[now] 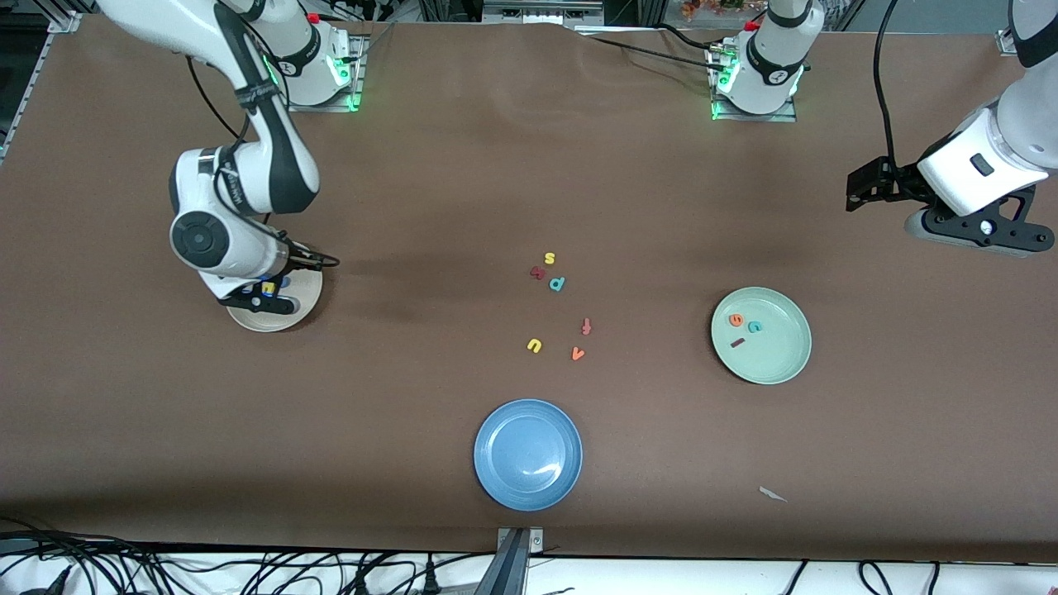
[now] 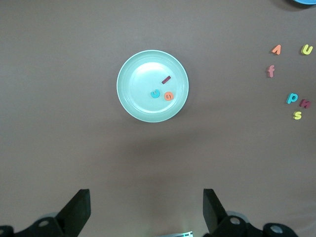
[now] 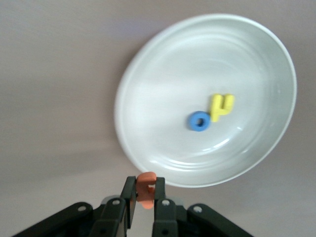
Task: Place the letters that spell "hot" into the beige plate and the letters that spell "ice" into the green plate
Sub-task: 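Open the right gripper to drop the orange s on the cream plate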
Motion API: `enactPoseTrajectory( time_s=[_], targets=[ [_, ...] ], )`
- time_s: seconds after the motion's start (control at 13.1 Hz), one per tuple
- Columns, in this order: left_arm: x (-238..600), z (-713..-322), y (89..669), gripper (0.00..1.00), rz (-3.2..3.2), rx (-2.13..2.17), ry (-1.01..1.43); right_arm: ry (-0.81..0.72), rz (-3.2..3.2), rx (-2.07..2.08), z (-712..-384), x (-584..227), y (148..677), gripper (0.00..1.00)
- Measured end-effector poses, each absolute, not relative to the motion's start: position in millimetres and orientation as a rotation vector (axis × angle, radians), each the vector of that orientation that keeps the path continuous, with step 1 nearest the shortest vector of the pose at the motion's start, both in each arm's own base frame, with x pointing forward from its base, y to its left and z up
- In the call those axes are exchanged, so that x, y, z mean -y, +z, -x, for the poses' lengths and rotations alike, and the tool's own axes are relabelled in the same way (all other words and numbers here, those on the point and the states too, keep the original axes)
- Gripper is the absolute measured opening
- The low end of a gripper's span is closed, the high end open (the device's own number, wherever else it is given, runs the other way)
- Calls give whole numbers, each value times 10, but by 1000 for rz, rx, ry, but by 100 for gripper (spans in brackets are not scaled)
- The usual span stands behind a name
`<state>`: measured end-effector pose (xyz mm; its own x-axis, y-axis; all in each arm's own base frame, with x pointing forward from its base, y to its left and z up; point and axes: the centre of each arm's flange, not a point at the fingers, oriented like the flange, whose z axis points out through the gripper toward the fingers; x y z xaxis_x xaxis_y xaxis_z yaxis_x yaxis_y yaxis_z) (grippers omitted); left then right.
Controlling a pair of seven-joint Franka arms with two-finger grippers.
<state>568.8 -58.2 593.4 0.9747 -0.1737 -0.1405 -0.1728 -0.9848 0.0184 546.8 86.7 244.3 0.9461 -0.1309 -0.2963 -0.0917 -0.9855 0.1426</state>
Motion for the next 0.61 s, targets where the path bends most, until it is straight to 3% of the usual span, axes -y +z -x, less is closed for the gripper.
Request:
enactPoseTrajectory(
  time_s=[0.23, 0.46, 0.61],
  targets=[
    [579, -5694, 5921, 100, -3116, 268, -226, -552, -2941, 141, -5392, -674, 2100, 19],
    [590, -5704, 5897, 100, -3116, 263, -232, -533, -2946, 113, -5420, -608, 1958, 19],
    [592, -5725, 5877, 100, -3116, 263, -227, -518, -2952, 113, -5444, -584, 1961, 36]
  ],
)
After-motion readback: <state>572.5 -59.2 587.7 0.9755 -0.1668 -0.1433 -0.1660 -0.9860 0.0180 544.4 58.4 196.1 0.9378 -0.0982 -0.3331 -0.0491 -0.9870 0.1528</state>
